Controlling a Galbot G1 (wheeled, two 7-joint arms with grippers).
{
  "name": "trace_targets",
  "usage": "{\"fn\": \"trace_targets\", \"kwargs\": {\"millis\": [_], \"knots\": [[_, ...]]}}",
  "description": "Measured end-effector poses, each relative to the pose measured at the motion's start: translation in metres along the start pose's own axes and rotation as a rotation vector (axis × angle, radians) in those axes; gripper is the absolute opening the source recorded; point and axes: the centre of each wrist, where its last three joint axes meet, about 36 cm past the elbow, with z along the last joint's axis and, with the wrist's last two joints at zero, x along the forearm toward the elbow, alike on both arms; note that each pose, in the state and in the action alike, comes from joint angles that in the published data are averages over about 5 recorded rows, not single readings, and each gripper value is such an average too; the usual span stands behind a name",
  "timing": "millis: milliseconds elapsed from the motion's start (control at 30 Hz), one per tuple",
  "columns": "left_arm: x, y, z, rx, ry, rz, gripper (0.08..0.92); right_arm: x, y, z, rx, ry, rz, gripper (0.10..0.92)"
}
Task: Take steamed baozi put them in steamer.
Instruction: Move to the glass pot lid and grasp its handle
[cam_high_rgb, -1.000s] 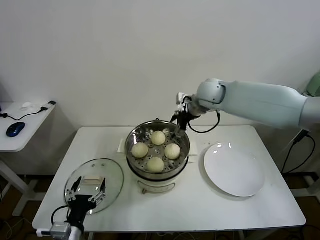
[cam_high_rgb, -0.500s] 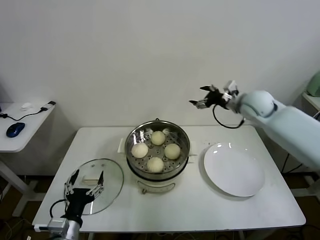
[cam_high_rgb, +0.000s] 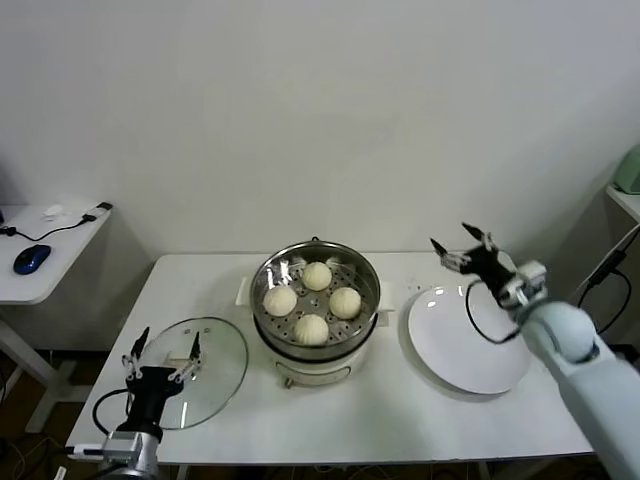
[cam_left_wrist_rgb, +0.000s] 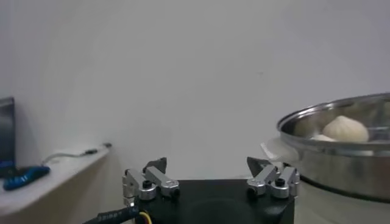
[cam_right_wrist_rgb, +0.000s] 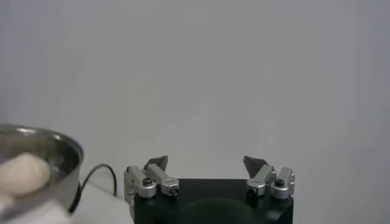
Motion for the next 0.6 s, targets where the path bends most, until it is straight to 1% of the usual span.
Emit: {"fn": "trace_targets", "kwargs": {"millis": [133,233,300,467,600], "knots": [[-0.002,0.003,0.011,-0.121,-0.023,-0.041,0.823,0.039,0.019,0.052,-0.058,0.011,0.063,0.823],[-0.003,0.005,0.023,-0.263,-0.047,-0.079,0.823,0.062,0.034,0.079,-0.089,0.015,0.102,0.823],[-0.001,0.007,0.034,-0.376,-0.061,-0.094,0.823,0.074,0.044,0.092,-0.106,0.018,0.125,0.823],[0.004,0.011,0.065,-0.667,-0.076,-0.095,0.823,0.098,0.062,0.117,-0.134,0.034,0.182,0.823],[0.008,0.013,0.091,-0.858,-0.072,-0.084,0.823,0.112,0.070,0.129,-0.147,0.049,0.219,0.823]]}}
